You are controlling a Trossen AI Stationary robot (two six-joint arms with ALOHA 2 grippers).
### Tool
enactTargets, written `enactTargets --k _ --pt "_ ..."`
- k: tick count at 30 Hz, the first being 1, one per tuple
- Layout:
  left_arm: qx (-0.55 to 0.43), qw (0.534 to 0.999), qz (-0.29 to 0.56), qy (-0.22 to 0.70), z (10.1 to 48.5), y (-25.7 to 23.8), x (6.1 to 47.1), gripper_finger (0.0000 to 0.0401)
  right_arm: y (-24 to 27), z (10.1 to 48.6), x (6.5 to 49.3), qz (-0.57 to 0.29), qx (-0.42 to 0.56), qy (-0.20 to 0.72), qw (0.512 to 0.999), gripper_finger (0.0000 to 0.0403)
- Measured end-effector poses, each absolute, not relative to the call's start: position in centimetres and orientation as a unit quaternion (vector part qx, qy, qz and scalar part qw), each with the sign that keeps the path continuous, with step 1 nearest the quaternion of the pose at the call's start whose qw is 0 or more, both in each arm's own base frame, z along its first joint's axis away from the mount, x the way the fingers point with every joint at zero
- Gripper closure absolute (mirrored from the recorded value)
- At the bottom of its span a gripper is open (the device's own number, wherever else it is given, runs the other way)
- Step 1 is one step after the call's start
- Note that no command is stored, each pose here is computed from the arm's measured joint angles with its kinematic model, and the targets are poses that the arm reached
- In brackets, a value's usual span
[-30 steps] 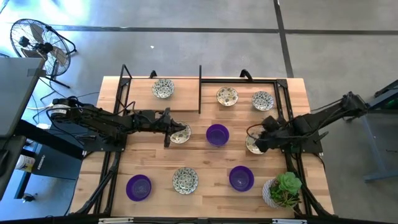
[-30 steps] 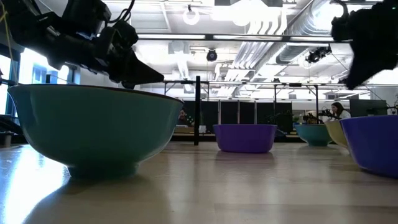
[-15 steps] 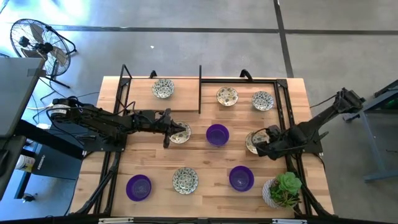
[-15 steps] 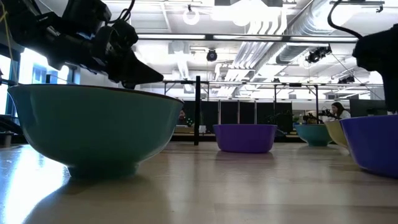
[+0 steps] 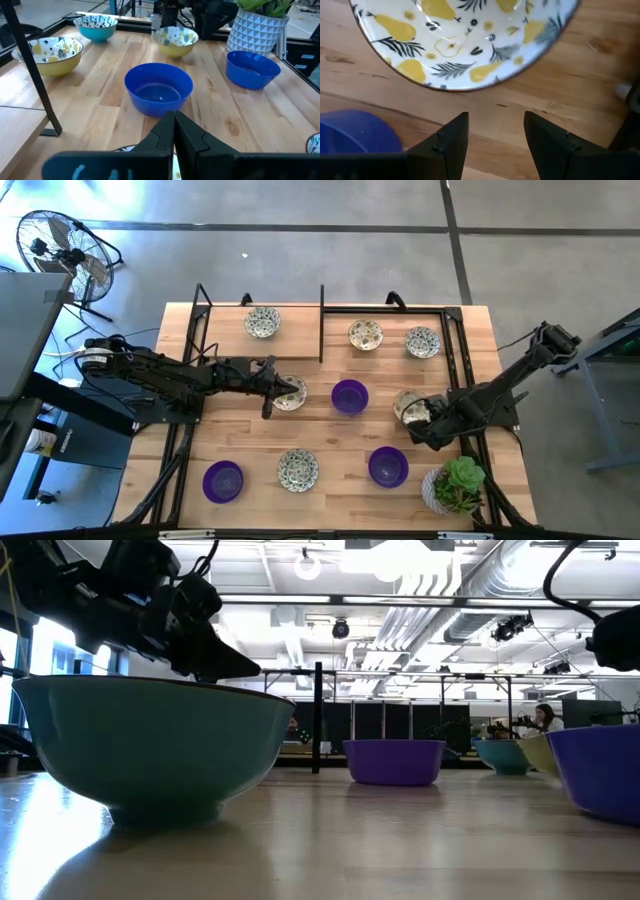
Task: Pick & Place Mini bowls
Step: Put the bottom right yellow bowl on the shelf
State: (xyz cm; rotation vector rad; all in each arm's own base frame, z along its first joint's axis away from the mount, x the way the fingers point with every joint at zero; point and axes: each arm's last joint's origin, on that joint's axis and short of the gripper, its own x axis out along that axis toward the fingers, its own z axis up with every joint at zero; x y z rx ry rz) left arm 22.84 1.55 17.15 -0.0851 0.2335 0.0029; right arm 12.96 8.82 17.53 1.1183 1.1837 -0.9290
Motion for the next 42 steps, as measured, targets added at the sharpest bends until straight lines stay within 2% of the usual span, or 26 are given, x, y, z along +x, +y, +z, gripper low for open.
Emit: enactTargets --k 13,17,22,28,34,42 --pt "-0.038 0.992 0.001 0.123 17.0 1.6 22.8 0.0401 8.7 17.8 12.9 -0.406 0.496 0.493 0.588 0.0223" --pt "-0.038 0.991 0.001 0.125 17.0 1.5 22.8 0.0401 8.4 18.6 13.1 -0.421 0.483 0.478 0.601 0.0211" --pt "-0.042 0.991 0.002 0.126 17.0 1.5 22.8 0.0401 7.4 18.8 13.0 -0.457 0.467 0.472 0.592 0.0193" --pt "-0.042 0.991 0.002 0.128 16.9 1.5 22.8 0.0401 6.2 18.8 13.7 -0.476 0.458 0.432 0.614 0.0186" --pt "-0.048 0.99 0.003 0.129 16.9 1.5 22.8 0.0401 5.4 17.3 13.5 -0.495 0.452 0.436 0.6 0.0205" --pt "-0.052 0.988 0.002 0.147 16.6 1.5 22.7 0.0401 5.3 15.7 13.6 -0.47 0.472 0.418 0.618 0.0251"
